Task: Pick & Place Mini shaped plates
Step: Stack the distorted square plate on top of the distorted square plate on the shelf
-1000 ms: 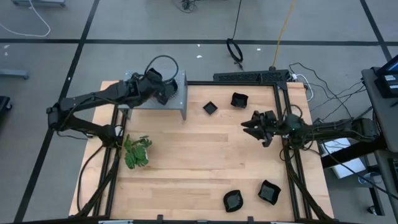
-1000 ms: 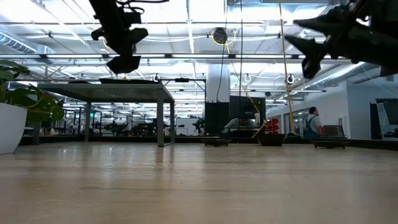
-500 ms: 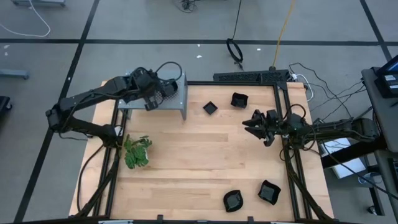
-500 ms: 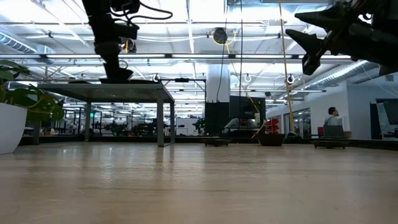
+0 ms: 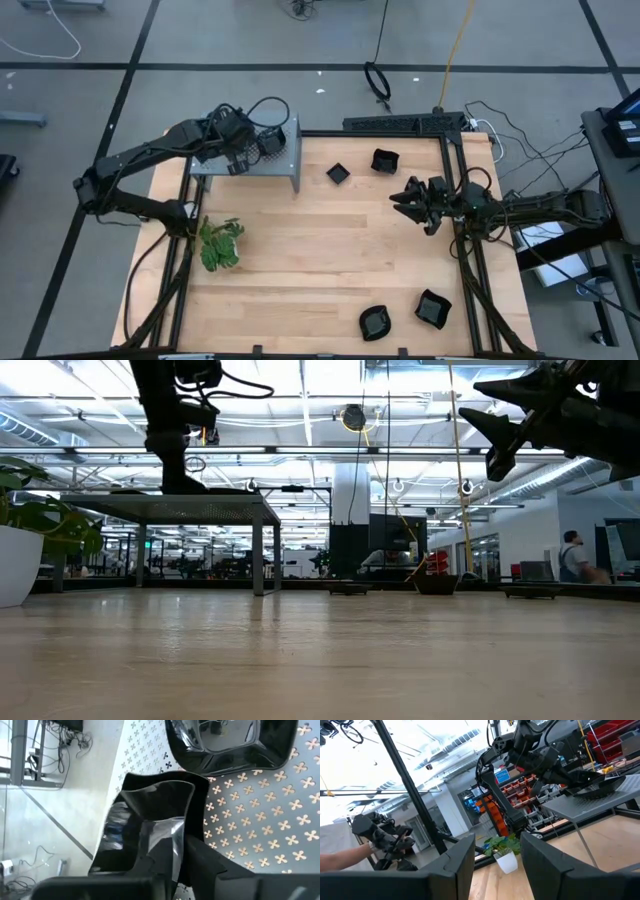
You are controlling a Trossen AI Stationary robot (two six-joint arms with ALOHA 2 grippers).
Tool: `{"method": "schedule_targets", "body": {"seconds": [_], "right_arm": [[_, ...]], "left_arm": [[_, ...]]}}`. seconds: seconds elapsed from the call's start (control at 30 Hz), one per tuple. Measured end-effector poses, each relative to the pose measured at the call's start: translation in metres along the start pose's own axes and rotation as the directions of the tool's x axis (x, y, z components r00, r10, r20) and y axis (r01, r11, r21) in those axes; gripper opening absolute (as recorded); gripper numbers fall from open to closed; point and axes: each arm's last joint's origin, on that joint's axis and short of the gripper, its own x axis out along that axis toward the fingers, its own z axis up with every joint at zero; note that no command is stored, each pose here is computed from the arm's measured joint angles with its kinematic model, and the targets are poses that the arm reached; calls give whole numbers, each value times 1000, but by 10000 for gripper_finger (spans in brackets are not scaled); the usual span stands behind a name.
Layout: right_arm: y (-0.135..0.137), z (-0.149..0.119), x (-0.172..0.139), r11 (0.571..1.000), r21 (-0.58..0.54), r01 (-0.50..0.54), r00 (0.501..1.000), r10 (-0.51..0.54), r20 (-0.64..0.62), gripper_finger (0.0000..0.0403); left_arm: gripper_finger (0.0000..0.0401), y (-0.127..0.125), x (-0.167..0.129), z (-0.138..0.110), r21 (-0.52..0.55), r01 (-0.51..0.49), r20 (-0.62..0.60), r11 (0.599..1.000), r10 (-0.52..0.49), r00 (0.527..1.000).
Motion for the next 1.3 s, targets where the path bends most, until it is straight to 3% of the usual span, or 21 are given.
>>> {"method": "schedule_targets", "body": {"seconds": [0.17,0.47,0.77,0.87,0.97,1.13,1.23,1.3], "right_arm": [[0,0,0,1000,0,0,1000,0,0,144],[0,0,0,1000,0,0,1000,0,0,144],[0,0,0,1000,0,0,1000,0,-1,144],[0,0,0,1000,0,0,1000,0,0,145],[0,0,0,1000,0,0,1000,0,0,146],[0,0,0,1000,0,0,1000,0,0,144],[0,0,0,1000,0,0,1000,0,0,146],[0,0,0,1000,0,0,1000,0,-1,145]], "left_arm": [[98,0,0,1,49,-11,7,999,11,1000],[142,1,-5,4,55,-135,13,989,134,991],[145,-14,-21,29,15,-163,235,987,155,960],[145,-21,-32,43,-7,-177,365,984,168,916],[145,-27,-46,58,-74,-144,522,987,162,838],[145,-44,-67,79,-124,142,758,982,1,653],[145,-62,-67,90,-116,293,796,949,-88,598],[145,-75,-64,97,-105,348,797,931,-131,590]]}}
